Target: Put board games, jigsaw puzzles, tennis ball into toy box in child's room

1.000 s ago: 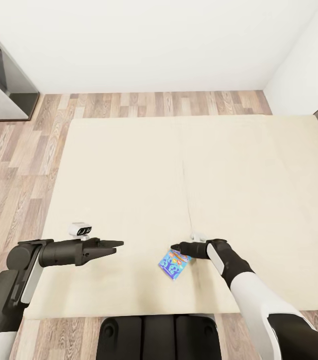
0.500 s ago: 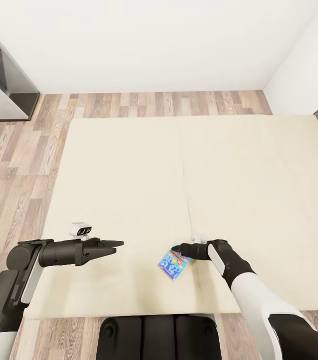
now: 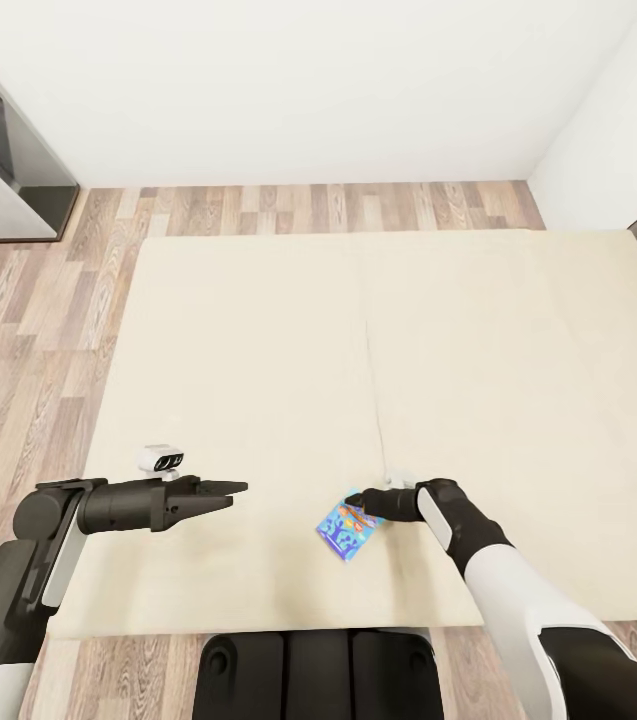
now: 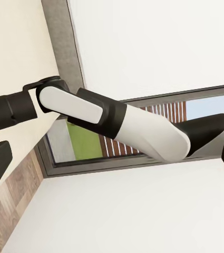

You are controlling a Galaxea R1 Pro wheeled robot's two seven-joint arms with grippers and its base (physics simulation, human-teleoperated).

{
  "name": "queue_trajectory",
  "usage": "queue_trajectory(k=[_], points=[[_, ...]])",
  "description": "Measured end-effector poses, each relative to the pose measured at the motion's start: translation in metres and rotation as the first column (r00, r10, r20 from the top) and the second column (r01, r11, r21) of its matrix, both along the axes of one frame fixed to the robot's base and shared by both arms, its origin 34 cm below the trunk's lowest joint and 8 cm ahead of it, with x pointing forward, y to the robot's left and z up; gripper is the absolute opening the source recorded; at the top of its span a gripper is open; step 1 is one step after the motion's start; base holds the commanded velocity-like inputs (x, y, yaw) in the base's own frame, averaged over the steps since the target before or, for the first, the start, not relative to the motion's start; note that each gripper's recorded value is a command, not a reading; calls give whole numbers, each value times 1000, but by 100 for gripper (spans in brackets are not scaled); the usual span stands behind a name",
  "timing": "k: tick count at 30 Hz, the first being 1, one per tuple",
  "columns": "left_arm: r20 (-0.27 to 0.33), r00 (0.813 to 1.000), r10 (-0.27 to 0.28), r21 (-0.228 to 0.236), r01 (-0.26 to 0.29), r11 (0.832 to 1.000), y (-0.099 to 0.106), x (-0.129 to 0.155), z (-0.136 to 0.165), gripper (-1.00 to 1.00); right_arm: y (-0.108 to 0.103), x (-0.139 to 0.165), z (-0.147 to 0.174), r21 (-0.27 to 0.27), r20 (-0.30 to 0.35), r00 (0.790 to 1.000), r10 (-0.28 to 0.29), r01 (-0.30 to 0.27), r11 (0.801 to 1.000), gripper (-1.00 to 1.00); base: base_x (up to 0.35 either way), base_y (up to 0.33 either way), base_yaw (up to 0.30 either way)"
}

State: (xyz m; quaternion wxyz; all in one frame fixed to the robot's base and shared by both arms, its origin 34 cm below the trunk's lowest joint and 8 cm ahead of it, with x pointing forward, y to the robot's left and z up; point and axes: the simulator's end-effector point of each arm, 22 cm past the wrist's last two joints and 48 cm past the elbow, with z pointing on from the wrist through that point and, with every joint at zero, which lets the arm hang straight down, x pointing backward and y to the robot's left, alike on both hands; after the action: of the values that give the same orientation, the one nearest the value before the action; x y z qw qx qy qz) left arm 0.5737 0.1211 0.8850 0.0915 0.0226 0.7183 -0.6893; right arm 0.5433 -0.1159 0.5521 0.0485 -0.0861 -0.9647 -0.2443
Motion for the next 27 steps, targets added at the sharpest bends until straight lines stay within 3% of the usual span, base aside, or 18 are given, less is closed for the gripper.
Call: queue_trajectory(k=[27], points=[[0, 1000, 0, 0, 0, 1000, 0, 0, 0, 100, 1, -2, -1, -2, -2, 1000, 6, -6, 1000, 100, 0, 0, 0]])
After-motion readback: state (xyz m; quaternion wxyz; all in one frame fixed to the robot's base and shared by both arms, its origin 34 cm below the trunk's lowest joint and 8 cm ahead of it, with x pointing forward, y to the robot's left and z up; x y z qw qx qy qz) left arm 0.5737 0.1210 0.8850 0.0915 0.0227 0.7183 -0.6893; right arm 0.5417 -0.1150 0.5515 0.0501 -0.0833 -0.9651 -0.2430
